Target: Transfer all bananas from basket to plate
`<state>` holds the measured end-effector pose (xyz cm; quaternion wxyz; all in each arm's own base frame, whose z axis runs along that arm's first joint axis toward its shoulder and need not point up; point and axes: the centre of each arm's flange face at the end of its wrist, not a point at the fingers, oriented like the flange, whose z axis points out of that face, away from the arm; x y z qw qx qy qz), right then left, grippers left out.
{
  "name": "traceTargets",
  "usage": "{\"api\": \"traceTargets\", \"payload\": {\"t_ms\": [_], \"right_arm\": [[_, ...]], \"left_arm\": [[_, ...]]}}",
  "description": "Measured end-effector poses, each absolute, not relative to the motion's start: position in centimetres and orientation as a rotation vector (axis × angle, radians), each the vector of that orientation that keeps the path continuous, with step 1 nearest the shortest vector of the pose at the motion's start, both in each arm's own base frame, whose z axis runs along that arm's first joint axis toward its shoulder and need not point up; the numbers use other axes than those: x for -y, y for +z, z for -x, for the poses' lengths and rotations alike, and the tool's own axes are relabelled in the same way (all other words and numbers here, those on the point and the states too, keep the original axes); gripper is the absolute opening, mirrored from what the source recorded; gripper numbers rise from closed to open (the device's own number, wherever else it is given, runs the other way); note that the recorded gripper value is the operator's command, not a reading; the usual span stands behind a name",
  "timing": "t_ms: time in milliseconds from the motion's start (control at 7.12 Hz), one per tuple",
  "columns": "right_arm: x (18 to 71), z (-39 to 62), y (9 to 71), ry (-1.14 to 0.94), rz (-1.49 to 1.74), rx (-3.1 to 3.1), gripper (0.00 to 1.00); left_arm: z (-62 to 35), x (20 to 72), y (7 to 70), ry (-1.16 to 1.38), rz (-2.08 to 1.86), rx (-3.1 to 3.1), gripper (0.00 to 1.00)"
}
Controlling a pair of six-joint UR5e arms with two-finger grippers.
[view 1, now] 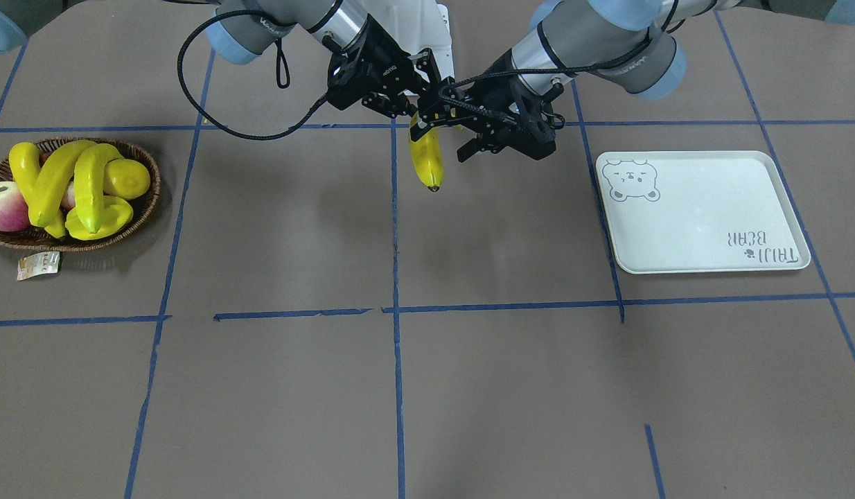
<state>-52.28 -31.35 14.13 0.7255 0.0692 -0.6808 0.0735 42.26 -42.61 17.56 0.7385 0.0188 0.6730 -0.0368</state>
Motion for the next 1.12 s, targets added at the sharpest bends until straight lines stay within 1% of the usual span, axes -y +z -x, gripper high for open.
{"api": "traceTargets", "payload": {"t_ms": [140, 281, 561, 702, 842, 982, 1123], "right_arm": [[31.3, 52.3, 14.1, 0.162, -0.152, 1.503, 0.12], [31.3, 52.2, 14.0, 0.162, -0.152, 1.504, 0.12], [31.2, 52.2, 14.0, 0.162, -0.152, 1.505, 0.12], [31.1, 52.3, 14.0, 0.161, -0.151, 1.505, 0.12], [31.0, 52.3, 14.1, 0.159, -0.149, 1.505, 0.13], [31.0, 52.4, 14.1, 0.158, -0.148, 1.505, 0.13], [30.9, 52.4, 14.0, 0.158, -0.147, 1.505, 0.13]], "left_arm": [[-42.9, 42.2, 17.4, -0.085, -0.045, -1.477, 0.66], [-43.4, 41.9, 17.5, -0.083, -0.041, -1.475, 0.57], [-44.1, 41.4, 17.7, -0.078, -0.031, -1.471, 0.51], [-44.2, 41.4, 17.7, -0.078, -0.03, -1.471, 0.44], [-44.2, 41.4, 17.7, -0.077, -0.03, -1.471, 0.35], [-44.2, 41.3, 17.7, -0.077, -0.03, -1.472, 0.23], [-44.2, 41.3, 17.6, -0.076, -0.031, -1.473, 0.04]]}}
